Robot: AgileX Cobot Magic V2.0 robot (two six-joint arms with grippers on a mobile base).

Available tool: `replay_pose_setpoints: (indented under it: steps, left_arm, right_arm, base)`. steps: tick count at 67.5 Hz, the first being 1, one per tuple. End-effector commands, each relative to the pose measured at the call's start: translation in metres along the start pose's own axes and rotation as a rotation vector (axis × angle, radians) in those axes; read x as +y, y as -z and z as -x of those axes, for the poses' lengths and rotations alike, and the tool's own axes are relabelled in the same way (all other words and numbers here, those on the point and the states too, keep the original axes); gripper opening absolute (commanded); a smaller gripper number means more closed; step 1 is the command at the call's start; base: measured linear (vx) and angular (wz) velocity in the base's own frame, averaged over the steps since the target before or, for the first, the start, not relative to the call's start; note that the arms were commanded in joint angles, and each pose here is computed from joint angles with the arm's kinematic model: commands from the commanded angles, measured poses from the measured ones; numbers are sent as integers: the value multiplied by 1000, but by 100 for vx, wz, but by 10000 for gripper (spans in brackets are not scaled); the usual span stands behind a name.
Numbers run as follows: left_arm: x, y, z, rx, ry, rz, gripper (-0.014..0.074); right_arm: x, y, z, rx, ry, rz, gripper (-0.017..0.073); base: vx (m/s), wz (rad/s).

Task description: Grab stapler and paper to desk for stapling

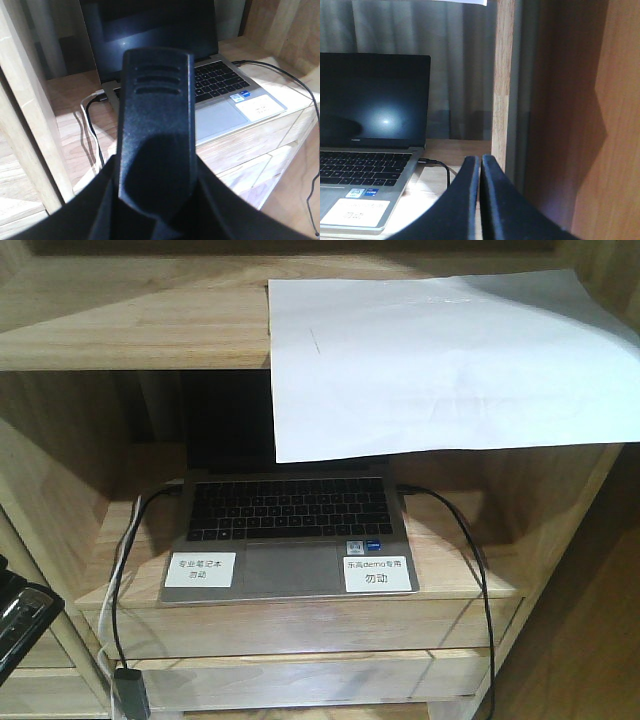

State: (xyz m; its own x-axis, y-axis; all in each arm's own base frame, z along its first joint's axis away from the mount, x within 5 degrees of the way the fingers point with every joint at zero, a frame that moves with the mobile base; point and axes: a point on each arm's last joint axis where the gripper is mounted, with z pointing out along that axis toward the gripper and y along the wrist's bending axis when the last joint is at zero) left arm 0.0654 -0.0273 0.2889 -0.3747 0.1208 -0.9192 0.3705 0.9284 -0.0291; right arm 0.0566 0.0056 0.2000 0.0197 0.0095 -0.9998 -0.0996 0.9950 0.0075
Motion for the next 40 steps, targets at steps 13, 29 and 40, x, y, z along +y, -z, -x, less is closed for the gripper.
replay_pose_setpoints:
  steps: [13,29,40]
  left_arm:
    - [-1,5,20,-145,7,-14,-6]
    - [-1,5,20,-145,7,-14,-6]
    - [-1,5,20,-145,7,-14,-6]
  right_arm:
    - [0,0,2,-83,-431,19,-9]
    - [0,0,1,-68,-1008,40,-9]
    - [0,0,0,-50,-1091,31,8]
  base:
    - [0,0]
    - [0,0]
    - [0,0]
